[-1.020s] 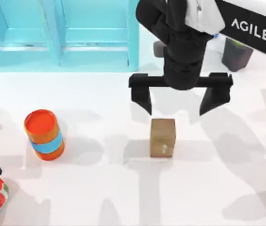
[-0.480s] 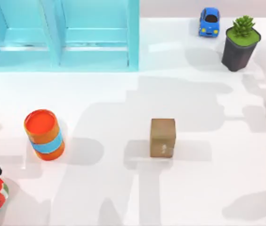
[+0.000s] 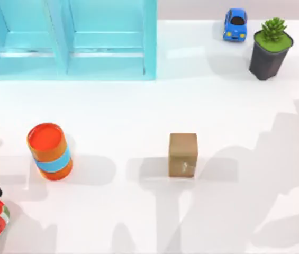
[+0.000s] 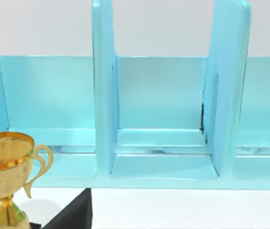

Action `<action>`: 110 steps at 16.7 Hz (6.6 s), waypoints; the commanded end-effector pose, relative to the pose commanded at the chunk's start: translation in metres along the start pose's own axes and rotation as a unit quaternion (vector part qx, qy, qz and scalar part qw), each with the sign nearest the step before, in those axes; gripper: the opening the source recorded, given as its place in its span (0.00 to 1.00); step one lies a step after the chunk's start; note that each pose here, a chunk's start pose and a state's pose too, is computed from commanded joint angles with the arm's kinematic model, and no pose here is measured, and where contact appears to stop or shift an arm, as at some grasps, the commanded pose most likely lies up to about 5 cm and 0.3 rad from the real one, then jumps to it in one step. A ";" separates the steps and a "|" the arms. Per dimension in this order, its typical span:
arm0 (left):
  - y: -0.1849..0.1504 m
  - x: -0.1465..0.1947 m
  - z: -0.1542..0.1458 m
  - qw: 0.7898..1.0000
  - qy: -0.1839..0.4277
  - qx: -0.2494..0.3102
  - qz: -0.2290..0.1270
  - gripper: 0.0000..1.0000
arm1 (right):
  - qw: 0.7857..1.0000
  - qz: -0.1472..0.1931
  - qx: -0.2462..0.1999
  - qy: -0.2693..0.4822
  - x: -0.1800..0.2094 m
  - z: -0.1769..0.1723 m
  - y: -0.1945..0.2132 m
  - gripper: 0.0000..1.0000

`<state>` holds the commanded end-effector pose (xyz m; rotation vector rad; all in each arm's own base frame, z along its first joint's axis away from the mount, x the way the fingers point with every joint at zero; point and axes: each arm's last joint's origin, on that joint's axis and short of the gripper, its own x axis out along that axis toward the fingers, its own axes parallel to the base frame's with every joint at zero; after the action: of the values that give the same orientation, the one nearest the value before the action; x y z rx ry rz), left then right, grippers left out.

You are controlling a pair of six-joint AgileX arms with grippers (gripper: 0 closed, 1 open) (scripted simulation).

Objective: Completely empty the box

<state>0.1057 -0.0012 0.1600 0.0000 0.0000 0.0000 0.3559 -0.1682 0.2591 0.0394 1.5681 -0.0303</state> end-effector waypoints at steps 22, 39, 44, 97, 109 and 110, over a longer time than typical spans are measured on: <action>0.000 0.000 0.000 1.000 0.000 0.000 0.000 1.00 | 1.000 0.000 0.000 0.000 0.100 -0.001 -0.001 1.00; 0.000 0.000 0.000 1.000 0.000 0.000 0.000 1.00 | 1.000 0.000 0.000 0.000 0.100 -0.001 -0.001 0.00; 0.000 0.000 0.000 1.000 0.000 0.000 0.000 1.00 | 1.000 0.000 0.000 0.000 0.100 -0.001 -0.001 0.00; 0.000 0.000 0.000 1.000 0.000 0.000 0.000 1.00 | 0.999 -0.029 0.001 0.028 0.062 -0.106 0.372 0.00; 0.000 0.000 0.000 1.000 0.000 0.000 0.000 1.00 | 0.999 -0.028 -0.001 0.024 0.105 -0.109 0.375 0.00; 0.000 0.000 0.000 1.000 0.000 0.000 0.000 1.00 | 0.999 -0.028 -0.001 0.024 0.105 -0.109 0.375 0.08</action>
<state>0.1057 -0.0012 0.1600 0.0000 0.0000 0.0000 0.2641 0.2118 0.1563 -0.0055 1.6168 -0.0717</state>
